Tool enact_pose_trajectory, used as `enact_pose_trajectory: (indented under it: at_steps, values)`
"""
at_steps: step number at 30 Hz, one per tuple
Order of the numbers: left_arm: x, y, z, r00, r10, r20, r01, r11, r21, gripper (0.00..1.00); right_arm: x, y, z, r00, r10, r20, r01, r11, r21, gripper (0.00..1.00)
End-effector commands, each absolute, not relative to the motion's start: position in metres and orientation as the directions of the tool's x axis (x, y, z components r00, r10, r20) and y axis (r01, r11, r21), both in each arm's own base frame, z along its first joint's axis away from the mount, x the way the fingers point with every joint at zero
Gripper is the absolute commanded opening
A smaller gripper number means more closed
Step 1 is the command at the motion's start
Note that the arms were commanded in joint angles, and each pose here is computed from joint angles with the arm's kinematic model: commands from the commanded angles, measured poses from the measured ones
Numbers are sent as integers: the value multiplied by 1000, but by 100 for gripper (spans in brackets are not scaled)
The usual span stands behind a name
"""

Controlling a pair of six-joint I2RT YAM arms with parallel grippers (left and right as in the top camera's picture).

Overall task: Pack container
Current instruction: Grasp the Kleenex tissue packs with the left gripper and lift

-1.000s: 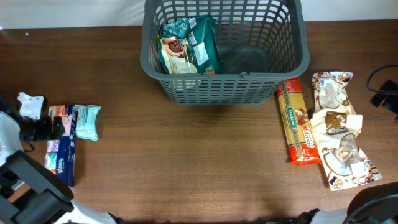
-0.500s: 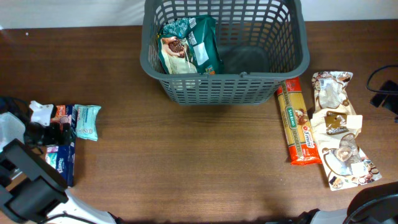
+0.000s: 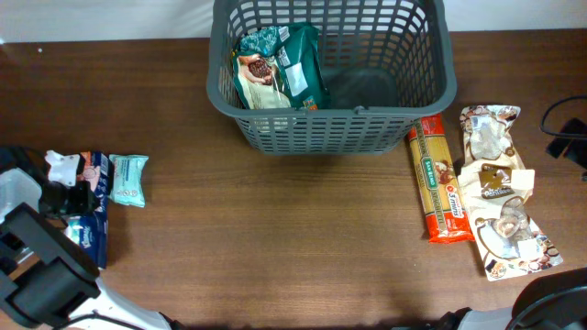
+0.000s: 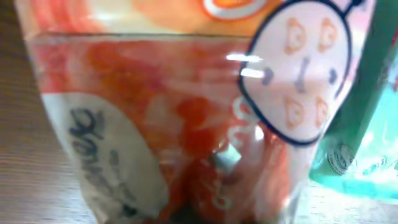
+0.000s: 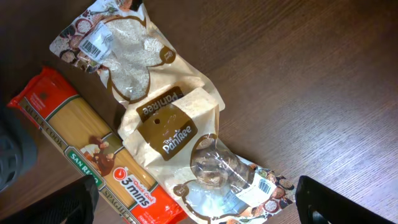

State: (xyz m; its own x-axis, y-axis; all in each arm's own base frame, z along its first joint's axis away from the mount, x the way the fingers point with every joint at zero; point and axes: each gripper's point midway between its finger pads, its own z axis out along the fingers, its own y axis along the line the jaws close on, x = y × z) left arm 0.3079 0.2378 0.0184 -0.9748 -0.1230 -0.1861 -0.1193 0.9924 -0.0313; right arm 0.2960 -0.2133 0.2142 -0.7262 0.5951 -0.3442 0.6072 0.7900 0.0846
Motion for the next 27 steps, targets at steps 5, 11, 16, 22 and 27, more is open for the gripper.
enact_pose_trajectory:
  at_steps: [5, 11, 16, 22, 27]
  values:
    - [388, 258, 124, -901, -75, -428, -123, 989, 86, 2, 295, -216, 214, -729, 589, -348, 607, 792, 68, 99]
    - [483, 210, 339, -595, 186, -782, -54, 962, 269, 2, 294, -215, 214, -731, 590, -343, 607, 792, 68, 99]
    - [516, 83, 464, -245, 503, -829, 134, 864, 485, 2, 292, -213, 213, -734, 592, -333, 608, 791, 68, 99]
    - [511, -100, 475, 141, 721, -679, 446, 566, 694, 2, 291, -211, 212, -736, 594, -323, 607, 791, 72, 99]
    - [504, -198, 436, 301, 734, -609, 583, 364, 726, 1, 289, -210, 211, -739, 597, -312, 608, 791, 73, 99]
